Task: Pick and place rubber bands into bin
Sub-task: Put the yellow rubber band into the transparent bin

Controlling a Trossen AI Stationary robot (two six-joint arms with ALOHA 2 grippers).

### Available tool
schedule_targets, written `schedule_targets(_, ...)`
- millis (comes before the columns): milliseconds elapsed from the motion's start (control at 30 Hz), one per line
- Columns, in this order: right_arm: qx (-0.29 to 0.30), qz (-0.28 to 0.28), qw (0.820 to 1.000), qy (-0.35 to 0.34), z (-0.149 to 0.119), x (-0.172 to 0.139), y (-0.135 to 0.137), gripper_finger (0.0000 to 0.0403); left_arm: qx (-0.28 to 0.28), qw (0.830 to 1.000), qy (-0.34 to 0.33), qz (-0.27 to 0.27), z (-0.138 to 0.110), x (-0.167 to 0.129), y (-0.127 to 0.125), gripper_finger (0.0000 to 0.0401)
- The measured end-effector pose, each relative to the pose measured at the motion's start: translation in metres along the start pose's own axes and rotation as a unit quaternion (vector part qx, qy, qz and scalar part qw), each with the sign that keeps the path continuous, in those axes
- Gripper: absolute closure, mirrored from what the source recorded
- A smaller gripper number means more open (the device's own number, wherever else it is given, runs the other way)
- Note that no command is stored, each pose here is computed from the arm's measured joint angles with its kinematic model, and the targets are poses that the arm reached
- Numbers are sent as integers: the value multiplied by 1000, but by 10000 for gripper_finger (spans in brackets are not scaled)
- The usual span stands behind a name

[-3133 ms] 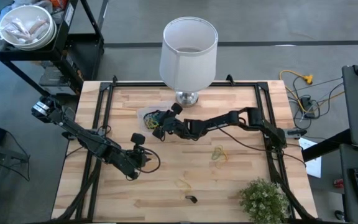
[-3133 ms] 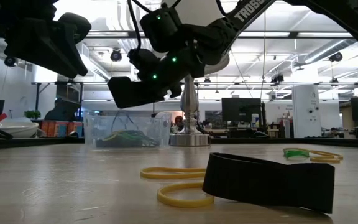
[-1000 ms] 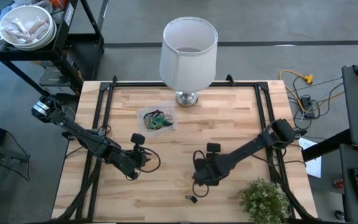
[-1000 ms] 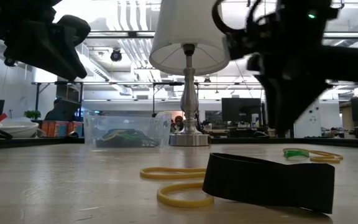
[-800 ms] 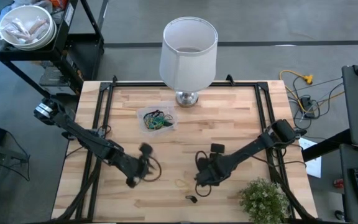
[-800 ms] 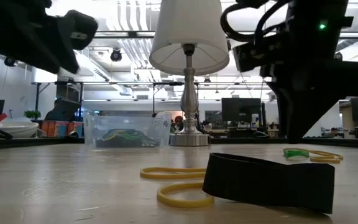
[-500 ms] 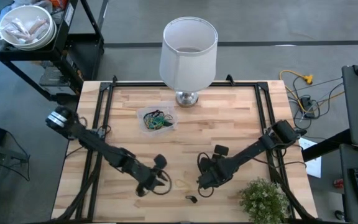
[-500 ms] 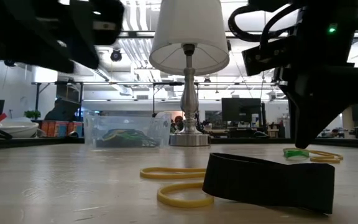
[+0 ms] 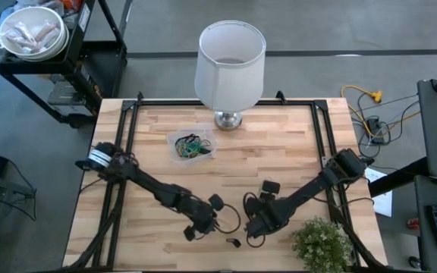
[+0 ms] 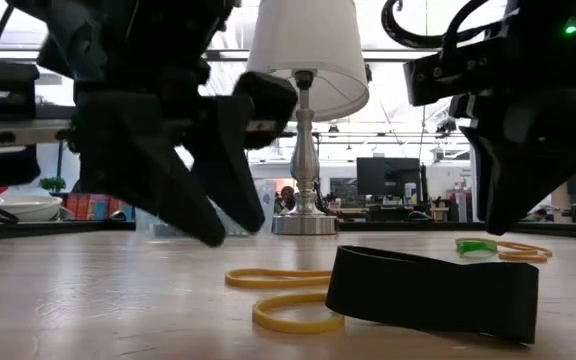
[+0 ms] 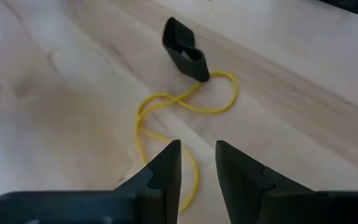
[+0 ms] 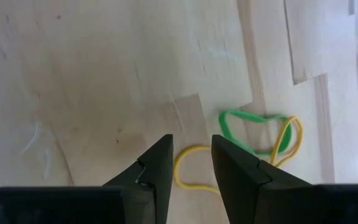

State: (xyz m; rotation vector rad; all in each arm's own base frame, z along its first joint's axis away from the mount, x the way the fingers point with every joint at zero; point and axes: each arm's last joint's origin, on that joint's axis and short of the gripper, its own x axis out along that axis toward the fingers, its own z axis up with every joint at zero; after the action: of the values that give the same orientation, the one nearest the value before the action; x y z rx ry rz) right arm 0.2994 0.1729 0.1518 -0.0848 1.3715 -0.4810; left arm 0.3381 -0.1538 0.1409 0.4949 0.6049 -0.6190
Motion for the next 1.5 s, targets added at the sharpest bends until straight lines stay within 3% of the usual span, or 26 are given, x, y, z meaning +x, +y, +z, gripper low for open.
schedule_targets(167, -7, -1, 1000, -8, -4, -2, 4, 299, -24, 999, 8, -21, -9, 12, 6, 318)
schedule_targets(500, -10, -2, 1000, -20, -5, -4, 6, 308, -135, 990, 38, -35, -26, 9, 28, 318)
schedule_targets(1167, -8, 0, 1000, -21, -4, -5, 7, 312, -150, 979, 98, -101, -40, 5, 20, 318)
schedule_targets(1500, -8, 1, 1000, -21, -4, -5, 7, 320, -140, 975, 140, -104, -48, 2, 17, 396)
